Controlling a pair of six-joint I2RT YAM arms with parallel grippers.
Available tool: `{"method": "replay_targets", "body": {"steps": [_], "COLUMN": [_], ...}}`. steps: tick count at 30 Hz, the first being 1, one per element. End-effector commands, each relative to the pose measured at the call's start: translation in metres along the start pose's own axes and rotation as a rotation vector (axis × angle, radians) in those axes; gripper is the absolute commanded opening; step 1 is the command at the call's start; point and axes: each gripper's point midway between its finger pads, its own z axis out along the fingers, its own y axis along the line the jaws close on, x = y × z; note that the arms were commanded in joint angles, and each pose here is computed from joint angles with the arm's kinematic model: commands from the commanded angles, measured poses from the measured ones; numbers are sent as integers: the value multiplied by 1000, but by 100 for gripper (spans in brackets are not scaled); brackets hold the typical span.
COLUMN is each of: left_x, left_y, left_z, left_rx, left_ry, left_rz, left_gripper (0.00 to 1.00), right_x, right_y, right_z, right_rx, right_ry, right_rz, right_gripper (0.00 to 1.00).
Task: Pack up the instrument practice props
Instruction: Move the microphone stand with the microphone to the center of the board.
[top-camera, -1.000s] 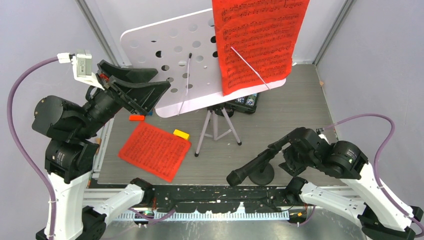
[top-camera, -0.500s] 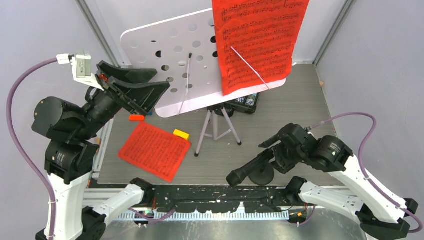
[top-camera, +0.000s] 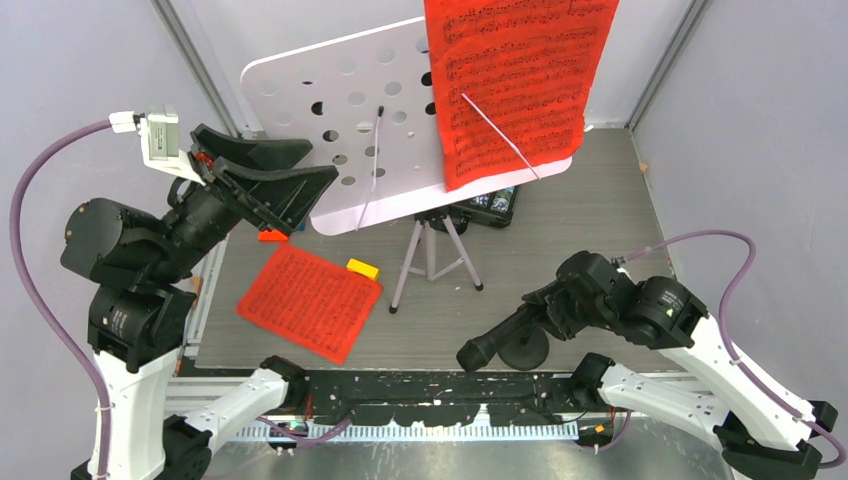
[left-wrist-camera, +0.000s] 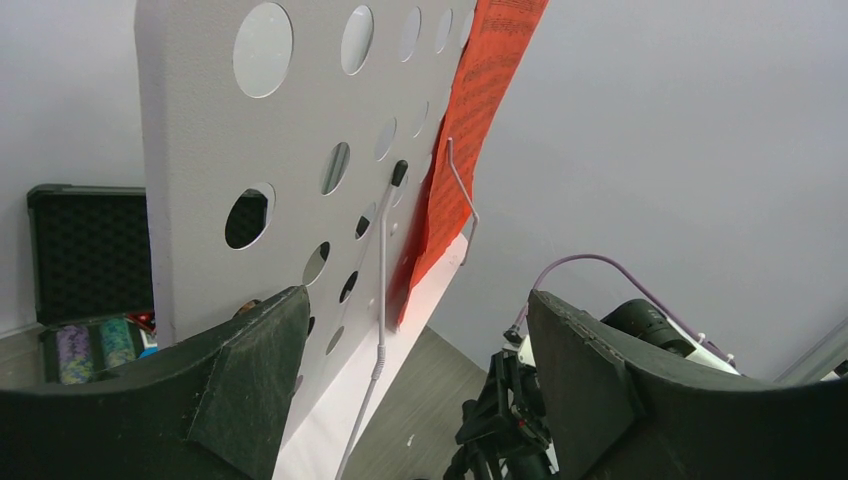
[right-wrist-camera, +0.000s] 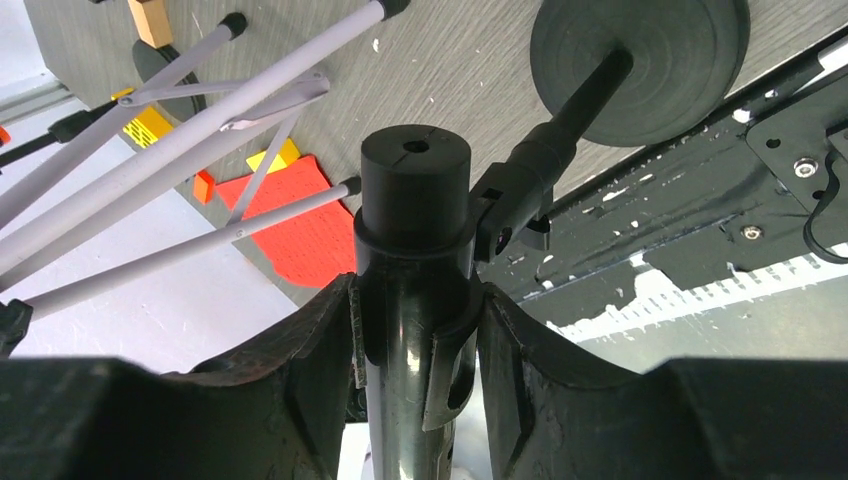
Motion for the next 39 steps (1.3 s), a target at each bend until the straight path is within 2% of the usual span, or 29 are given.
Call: {"method": "replay_targets", "body": {"steps": [1,7,12,17,21,24,25,26,36,39], "left_x": [-22,-24,-26,-28,-32,-31,-30,-31,-36,-37], "left_y": [-16,-16,-18,-21,-23,-21,-21,-21,-26,-28], "left_z": [-5,-5,-5,-8,-11,-10,-9,-9,-8,-7], "left_rx": [48,45,48,48,44,39,38,40,50,54], "left_ry": [-68,-71,-76,-82,-87,-83,-81,-82,-72,-70], "left_rz": [49,42,33,27,35,32,29,28,29,27], "left_gripper": [82,83,83,83,83,83,83,83,83,83], "right_x": [-27,-74,-101,-109,-153,-176,-194,-194,-272,-286], "right_y": [20,51,74,102,114,127,125,128,110,107], "right_z": [-3,-18,-20,13,22,25,21,27,43,55], "right_rx": [-93,-233,-275,-272,-265,-294,-296,-291,-256,-232], "right_ry": [-139,-381,-503,-407,-415,-361,-384,-340,-397,-378], "right_rz": [55,104,117,146,231,278,324,334,530,578], "right_gripper": [0,0,0,0,0,0,0,0,0,1]}}
